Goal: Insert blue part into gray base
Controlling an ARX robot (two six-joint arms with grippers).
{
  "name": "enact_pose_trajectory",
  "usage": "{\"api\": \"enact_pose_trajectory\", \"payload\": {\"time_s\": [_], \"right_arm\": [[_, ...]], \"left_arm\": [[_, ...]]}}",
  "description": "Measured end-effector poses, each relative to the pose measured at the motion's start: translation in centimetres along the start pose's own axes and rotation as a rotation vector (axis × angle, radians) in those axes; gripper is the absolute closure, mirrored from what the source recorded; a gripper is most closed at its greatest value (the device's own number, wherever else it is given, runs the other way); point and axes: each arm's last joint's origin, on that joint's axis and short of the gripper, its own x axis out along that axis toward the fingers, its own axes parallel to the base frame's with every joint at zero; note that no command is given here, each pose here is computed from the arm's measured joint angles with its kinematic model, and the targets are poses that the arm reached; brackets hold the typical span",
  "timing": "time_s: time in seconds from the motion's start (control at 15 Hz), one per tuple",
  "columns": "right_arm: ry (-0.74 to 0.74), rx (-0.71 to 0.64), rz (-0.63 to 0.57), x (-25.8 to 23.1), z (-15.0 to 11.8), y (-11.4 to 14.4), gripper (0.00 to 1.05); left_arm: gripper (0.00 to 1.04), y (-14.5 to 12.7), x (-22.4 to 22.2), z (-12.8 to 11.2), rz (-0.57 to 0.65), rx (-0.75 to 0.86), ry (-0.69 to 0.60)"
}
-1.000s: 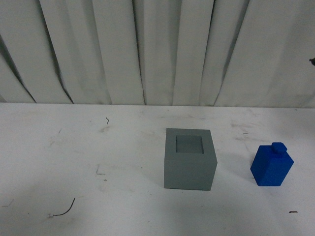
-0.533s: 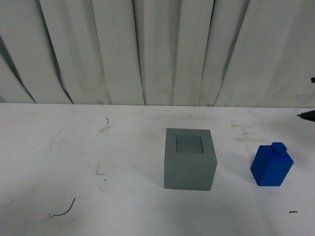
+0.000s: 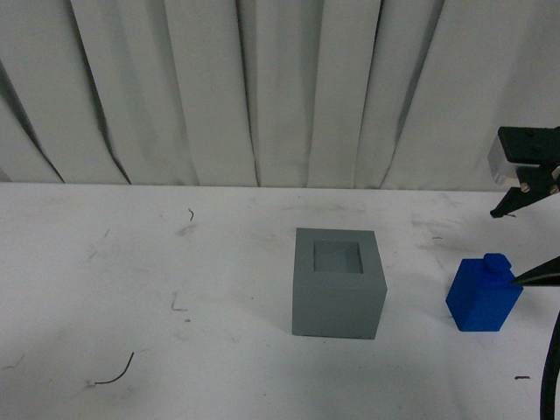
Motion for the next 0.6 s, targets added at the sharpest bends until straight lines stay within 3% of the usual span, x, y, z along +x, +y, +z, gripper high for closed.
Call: {"api": "enact_pose_trajectory", "payload": {"time_s": [0.27, 0.6], "right_arm": [[0.033, -0.018, 0.037, 1.7, -0.7, -1.1, 0.06], [0.023, -0.029, 0.117, 4.0, -0.5, -0.6, 0.06]], "left_arm": [[0.07, 0.0, 0.0, 0.0, 0.000, 0.000, 0.000], [0.07, 0.0, 0.0, 0.0, 0.000, 0.000, 0.000]]}}
